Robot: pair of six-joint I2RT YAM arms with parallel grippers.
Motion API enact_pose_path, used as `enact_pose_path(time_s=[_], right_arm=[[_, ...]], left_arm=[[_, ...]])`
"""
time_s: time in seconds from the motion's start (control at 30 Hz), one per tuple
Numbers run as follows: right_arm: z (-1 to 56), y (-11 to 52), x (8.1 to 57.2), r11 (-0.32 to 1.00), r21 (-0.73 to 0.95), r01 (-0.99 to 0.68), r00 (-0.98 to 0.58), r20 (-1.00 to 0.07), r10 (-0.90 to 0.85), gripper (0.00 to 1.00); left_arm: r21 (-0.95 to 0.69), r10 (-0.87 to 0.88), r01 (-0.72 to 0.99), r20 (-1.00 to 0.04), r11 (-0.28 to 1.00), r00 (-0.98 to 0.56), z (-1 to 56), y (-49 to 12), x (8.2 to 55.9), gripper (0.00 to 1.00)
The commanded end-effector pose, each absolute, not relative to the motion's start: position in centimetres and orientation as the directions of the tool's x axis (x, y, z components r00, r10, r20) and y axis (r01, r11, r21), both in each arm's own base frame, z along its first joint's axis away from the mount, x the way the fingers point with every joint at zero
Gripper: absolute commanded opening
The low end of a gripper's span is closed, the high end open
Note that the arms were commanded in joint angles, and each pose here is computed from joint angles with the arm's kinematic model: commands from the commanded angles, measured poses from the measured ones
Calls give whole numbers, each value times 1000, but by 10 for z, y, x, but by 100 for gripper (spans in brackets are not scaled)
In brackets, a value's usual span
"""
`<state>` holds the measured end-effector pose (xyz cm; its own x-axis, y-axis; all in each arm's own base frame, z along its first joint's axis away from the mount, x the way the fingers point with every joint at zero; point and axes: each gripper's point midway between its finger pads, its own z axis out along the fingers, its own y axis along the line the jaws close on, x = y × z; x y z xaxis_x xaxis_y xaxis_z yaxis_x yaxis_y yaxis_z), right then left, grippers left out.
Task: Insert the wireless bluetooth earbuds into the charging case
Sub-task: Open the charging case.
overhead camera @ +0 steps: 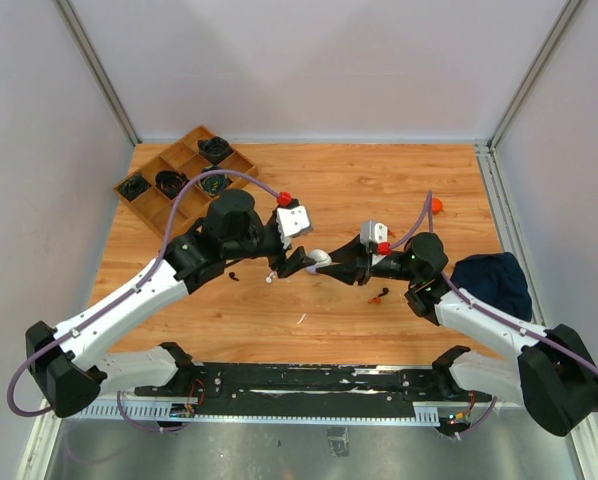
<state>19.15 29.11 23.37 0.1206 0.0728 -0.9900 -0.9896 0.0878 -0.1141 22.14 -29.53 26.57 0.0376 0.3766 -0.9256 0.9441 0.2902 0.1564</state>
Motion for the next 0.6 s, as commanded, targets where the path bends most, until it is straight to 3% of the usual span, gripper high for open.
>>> enact_pose_path(time_s=[0.0,0.57], right_arm=[[236,292,181,47,-132,-990,136,-987,88,4],[229,288,195,133,-122,-984,132,-989,65,3]], left_arm=[[210,313,910,-945,359,95,293,-290,235,71],[159,276,881,-961,446,34,297,-283,244,74]])
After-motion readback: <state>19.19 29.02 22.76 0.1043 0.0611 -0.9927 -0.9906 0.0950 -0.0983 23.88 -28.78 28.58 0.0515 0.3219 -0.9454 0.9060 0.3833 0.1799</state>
